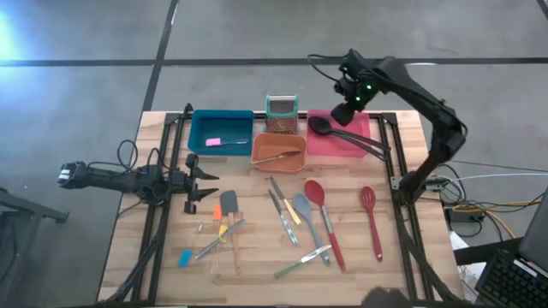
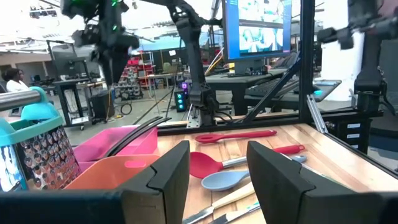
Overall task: Pick & Place Kitchen Items
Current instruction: Put the green table knife into the brown bin
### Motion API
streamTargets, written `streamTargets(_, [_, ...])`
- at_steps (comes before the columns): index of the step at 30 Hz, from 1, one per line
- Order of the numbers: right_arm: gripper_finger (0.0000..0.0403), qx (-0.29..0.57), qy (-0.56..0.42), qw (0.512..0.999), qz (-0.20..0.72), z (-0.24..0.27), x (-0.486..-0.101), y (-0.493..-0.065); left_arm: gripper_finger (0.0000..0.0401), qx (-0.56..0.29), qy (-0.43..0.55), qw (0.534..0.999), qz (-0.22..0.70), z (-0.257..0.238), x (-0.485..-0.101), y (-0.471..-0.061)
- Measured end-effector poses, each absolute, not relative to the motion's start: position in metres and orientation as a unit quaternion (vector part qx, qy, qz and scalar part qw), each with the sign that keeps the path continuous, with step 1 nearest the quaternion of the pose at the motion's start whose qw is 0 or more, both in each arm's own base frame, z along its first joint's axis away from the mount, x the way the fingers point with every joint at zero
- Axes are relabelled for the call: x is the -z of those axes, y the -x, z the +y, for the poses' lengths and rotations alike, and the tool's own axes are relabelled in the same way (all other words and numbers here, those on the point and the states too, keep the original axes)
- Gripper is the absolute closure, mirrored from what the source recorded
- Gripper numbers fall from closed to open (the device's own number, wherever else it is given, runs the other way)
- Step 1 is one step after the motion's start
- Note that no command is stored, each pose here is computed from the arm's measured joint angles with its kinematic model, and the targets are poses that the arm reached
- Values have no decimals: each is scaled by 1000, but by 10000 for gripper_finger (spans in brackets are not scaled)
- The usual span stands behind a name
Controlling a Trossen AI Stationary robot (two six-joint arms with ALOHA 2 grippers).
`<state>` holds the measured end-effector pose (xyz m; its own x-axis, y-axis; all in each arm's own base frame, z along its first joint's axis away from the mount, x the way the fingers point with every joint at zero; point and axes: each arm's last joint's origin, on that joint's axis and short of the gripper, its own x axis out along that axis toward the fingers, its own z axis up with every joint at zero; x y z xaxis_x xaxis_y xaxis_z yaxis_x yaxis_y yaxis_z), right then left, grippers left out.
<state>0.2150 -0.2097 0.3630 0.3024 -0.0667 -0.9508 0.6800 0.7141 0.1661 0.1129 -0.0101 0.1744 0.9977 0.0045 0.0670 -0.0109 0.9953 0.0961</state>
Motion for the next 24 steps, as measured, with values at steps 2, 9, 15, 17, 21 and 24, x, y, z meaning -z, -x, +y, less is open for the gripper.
streamTargets(2, [217,250,-285,765,520,-195,-375,-213,236,-4,-48,998,-33,-10,-174,-113])
streamTargets(9, [232,228,-272,806,474,-142,-404,-215,236,-4,-48,998,-33,-10,-174,-113])
streamTargets(15, [246,185,-261,839,440,-99,-419,-226,236,-4,-48,998,-34,-10,-174,-113])
streamTargets(17, [251,166,-260,844,438,-85,-420,-231,236,-4,-48,998,-35,-10,-175,-113])
streamTargets(21, [263,160,-240,847,446,-54,-420,-240,236,-4,-36,999,-34,-10,-175,-113])
streamTargets(24, [272,146,-205,860,445,-29,-419,-250,236,-3,-34,999,-33,-10,-174,-113])
